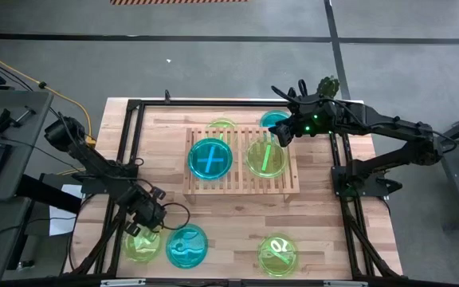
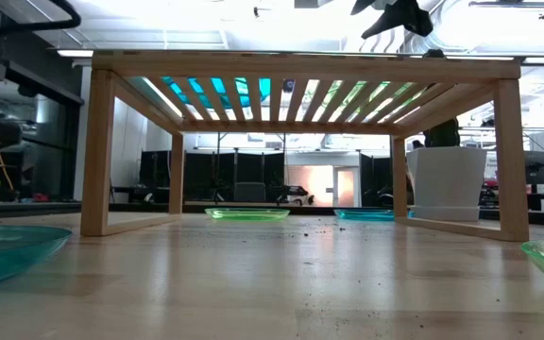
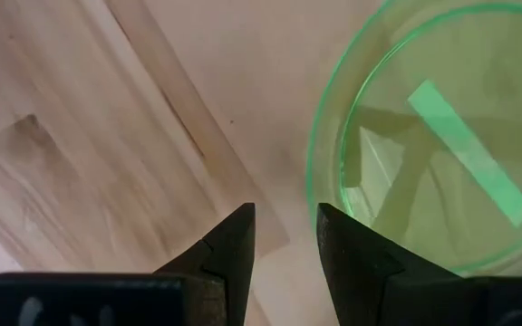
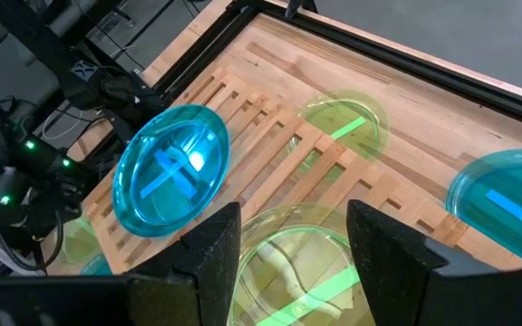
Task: Place and stack plates onto a shelf
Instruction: Stack the green plate on top of the other green plate on the shelf
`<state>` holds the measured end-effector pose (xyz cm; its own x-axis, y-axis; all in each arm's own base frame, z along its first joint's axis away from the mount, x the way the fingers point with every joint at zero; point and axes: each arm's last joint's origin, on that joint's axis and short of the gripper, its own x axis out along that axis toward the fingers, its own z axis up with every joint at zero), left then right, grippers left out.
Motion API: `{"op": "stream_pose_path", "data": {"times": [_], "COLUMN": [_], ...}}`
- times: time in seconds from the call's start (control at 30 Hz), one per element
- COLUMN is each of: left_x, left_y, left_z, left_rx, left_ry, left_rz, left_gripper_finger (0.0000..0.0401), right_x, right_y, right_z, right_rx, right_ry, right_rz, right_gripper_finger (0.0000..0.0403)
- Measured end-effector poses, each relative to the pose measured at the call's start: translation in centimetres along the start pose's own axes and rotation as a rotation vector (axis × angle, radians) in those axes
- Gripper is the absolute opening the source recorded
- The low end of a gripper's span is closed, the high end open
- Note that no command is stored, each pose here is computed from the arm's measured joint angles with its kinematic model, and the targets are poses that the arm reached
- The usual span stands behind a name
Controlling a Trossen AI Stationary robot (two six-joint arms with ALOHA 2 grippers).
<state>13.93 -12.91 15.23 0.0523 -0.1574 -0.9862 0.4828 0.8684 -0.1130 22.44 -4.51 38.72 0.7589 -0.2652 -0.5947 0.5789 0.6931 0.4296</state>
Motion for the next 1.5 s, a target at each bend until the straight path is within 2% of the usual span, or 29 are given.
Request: {"op": "stream_pose_path", "data": {"times": [0.27, 0.6, 0.83, 1.0, 1.13, 1.2, 1.3, 1.5], "left_x": [0.0, 1.2, 1.5, 2.0, 1.8, 1.2, -0.5, -6.4], "left_y": [-0.3, 0.0, 0.0, 0.0, 0.3, 0.5, 0.7, 0.4], "left_z": [0.6, -0.3, 0.0, 0.1, 0.2, 0.1, 0.3, -0.5], "left_rx": [0.014, -0.050, -0.016, -0.032, -0.143, -0.229, -0.315, -0.419], "left_ry": [-0.052, -0.028, -0.039, -0.014, 0.014, 0.043, 0.015, -0.083], "left_rz": [-0.077, -0.085, -0.088, -0.084, -0.112, -0.144, -0.190, -0.245], "left_gripper_finger": [0.0108, 0.0108, 0.0106, 0.0079, 0.0025, 0.0007, 0.0004, 0.0001], "right_x": [0.0, 0.0, 0.0, 0.0, 0.0, 0.0, 0.0, 0.0], "right_y": [0.0, 0.0, -0.1, -0.1, -0.1, -0.1, -0.1, -0.1], "right_z": [0.0, 0.0, -0.1, -0.1, -0.1, -0.1, -0.1, -0.1], "right_rx": [-0.001, -0.002, -0.008, -0.010, -0.011, -0.011, -0.026, -0.045], "right_ry": [0.000, 0.005, 0.007, 0.009, 0.009, 0.009, 0.010, 0.011], "right_rz": [-0.001, -0.004, -0.006, -0.008, -0.008, -0.008, -0.008, -0.008], "right_gripper_finger": [0.0183, 0.0183, 0.0183, 0.0183, 0.0183, 0.0183, 0.0183, 0.0183]}}
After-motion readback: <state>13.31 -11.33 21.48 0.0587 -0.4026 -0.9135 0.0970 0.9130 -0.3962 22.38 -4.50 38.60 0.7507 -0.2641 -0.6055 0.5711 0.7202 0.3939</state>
